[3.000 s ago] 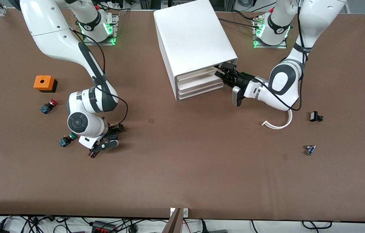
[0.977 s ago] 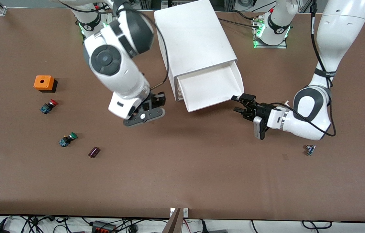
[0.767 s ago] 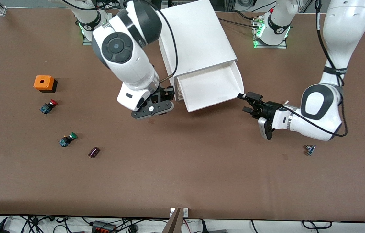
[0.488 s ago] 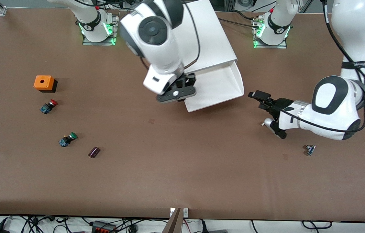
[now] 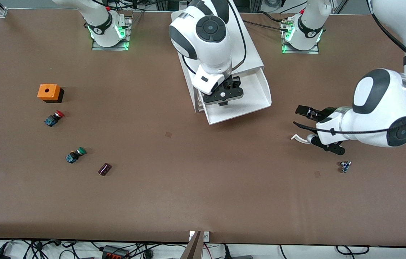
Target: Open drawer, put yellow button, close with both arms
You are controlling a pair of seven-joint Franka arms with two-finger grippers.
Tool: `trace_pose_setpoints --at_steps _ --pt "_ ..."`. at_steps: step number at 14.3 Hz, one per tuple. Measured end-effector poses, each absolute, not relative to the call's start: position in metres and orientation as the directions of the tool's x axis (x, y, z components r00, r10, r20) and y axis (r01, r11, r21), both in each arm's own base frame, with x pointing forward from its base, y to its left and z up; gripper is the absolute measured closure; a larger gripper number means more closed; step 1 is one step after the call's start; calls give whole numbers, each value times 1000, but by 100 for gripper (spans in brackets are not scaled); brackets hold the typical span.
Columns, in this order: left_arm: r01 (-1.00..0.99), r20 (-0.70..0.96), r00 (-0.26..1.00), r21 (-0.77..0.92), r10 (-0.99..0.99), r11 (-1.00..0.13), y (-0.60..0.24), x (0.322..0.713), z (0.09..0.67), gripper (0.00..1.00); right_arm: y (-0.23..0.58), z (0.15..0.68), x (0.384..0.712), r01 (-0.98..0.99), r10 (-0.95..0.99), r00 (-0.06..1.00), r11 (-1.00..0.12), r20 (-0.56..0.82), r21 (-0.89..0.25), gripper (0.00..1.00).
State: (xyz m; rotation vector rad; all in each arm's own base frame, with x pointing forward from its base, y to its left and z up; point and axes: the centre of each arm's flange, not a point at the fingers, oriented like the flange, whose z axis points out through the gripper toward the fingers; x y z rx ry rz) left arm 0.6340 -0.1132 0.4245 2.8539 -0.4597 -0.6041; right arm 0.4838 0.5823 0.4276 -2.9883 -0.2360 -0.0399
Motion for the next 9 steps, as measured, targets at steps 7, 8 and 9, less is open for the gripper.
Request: trace_pose_setpoints --at_steps 7,8,9 --pt "-257 -339 893 159 -297 -953 -93 671 401 0 604 409 472 181 176 983 -976 52 -124 57" --pt "-251 -345 892 159 -292 -955 -94 673 394 0 606 408 470 192 186 981 -975 62 -110 57" --pt "-238 -350 894 155 -279 -959 -95 674 390 0 608 406 468 199 193 979 -975 68 -100 57"
